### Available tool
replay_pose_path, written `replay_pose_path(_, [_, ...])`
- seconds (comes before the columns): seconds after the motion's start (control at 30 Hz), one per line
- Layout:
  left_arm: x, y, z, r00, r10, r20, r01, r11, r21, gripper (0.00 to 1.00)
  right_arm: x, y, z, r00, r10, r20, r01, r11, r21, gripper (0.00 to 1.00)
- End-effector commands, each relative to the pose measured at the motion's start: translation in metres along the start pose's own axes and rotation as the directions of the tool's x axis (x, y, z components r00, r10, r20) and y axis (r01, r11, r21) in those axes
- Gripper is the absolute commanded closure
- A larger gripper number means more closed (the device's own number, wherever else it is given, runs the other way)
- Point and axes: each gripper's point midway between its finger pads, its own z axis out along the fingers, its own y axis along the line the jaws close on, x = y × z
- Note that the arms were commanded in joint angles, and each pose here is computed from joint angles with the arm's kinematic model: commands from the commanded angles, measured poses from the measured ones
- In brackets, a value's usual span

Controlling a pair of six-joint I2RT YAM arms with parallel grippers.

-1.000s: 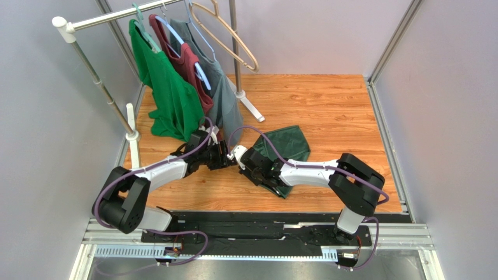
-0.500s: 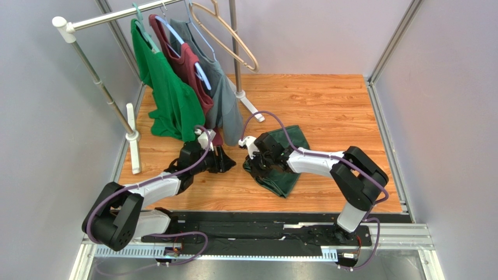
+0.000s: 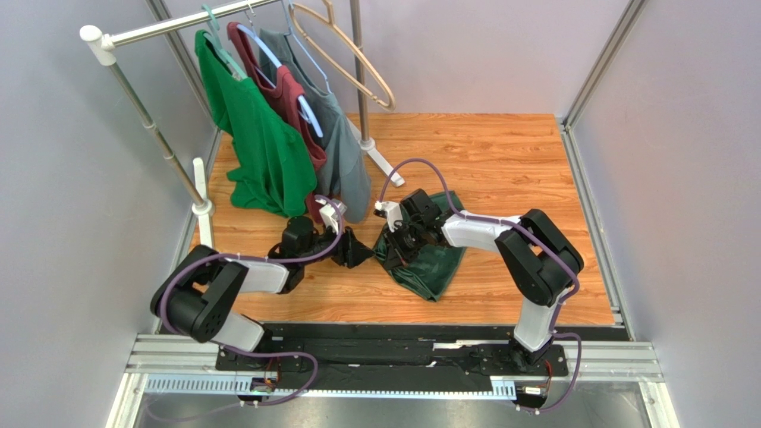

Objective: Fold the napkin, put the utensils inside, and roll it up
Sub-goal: Roll the napkin with the utensil

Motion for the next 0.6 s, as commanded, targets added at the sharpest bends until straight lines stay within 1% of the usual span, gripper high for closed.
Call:
replay_pose_path(0.0, [-0.032,-0.022,0.017,0.986,0.133,0.102,-0.144,0.984,0.109,0.34,0.039,-0.009,0.007,0.988,0.084,-0.130,-0.084,0.996,0.003,1.00])
replay_pose_path(0.17, [-0.031,-0.024,0.024,0.983,0.144,0.110,-0.158,0.979,0.128,0.33,0.040,-0.012,0.005,0.988,0.090,-0.128,-0.089,0.996,0.009,1.00])
replay_pose_path(0.27, [-0.030,-0.023,0.029,0.986,0.132,0.103,-0.144,0.981,0.130,0.33,0.039,-0.013,0.004,0.988,0.092,-0.127,-0.091,0.996,0.018,1.00])
replay_pose_path(0.43, [-0.024,-0.018,0.033,0.994,0.074,0.075,-0.081,0.992,0.101,0.34,0.034,-0.012,0.000,0.991,0.080,-0.108,-0.077,0.997,0.028,1.00])
replay_pose_path(0.57, [-0.021,-0.012,0.025,0.996,0.019,0.085,-0.023,0.999,0.048,0.35,0.026,-0.011,-0.005,0.994,0.078,-0.077,-0.074,0.996,0.047,0.94])
